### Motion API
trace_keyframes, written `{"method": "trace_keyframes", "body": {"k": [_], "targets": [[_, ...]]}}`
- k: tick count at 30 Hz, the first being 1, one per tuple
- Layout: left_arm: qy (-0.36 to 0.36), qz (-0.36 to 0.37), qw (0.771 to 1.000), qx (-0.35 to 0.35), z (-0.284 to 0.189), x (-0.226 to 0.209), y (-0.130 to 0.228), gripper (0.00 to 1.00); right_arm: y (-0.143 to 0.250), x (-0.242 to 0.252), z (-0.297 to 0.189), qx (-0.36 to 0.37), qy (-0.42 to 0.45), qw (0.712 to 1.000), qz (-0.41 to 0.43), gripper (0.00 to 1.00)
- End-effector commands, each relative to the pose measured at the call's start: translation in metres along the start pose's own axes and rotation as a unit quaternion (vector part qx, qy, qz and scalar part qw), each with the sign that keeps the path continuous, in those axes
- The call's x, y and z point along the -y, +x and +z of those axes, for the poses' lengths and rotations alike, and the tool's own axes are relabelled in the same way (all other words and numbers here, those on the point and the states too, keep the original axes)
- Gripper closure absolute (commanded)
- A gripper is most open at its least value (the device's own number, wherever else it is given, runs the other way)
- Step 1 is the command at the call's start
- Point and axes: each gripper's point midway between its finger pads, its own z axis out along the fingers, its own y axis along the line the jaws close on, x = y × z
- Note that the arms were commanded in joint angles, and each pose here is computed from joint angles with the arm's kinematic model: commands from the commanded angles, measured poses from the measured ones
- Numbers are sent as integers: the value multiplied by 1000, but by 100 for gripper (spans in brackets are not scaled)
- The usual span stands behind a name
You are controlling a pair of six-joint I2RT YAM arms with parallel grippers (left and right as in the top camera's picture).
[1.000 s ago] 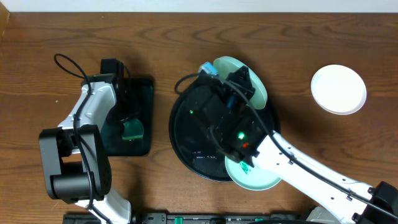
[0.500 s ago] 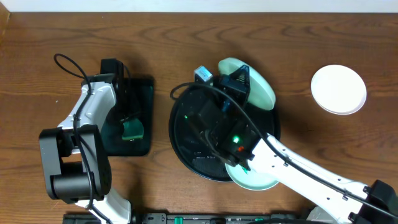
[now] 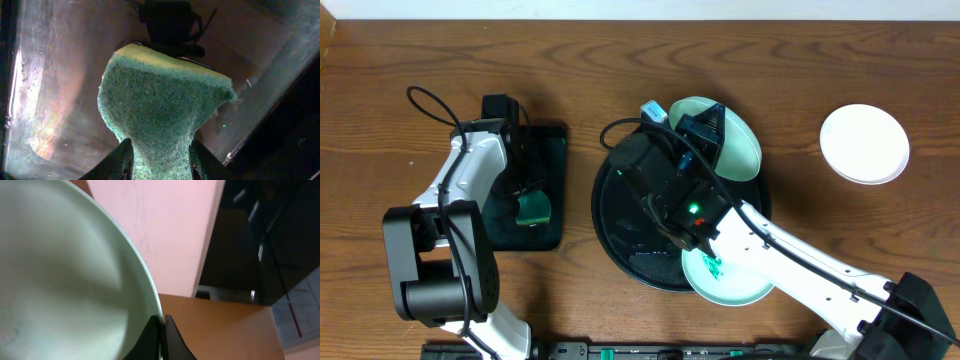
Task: Clean dirty plates on tray and stack at the side
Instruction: 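Lift the cleaned green plate with the right gripper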
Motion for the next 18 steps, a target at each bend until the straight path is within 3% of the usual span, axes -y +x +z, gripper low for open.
{"method": "trace_keyframes", "body": {"k": [1,9,12,16,18], "targets": [[8,5,1000,11,-6,4,-7,62,-6,2,-7,12,1,1000,29,99],[7,5,1000,9,-6,3,-6,62,-10,-8,-2,17,-13,999,47,99],[6,5,1000,8,-6,3,-5,62,-4,5,-10,-6,22,999,49,99],[7,5,1000,10,-6,3,-6,62,-12,-11,0,26,-25,997,69,99],[6,5,1000,5,-6,3,-4,62,-1,-2,1,-7,5,998,67,99]]}}
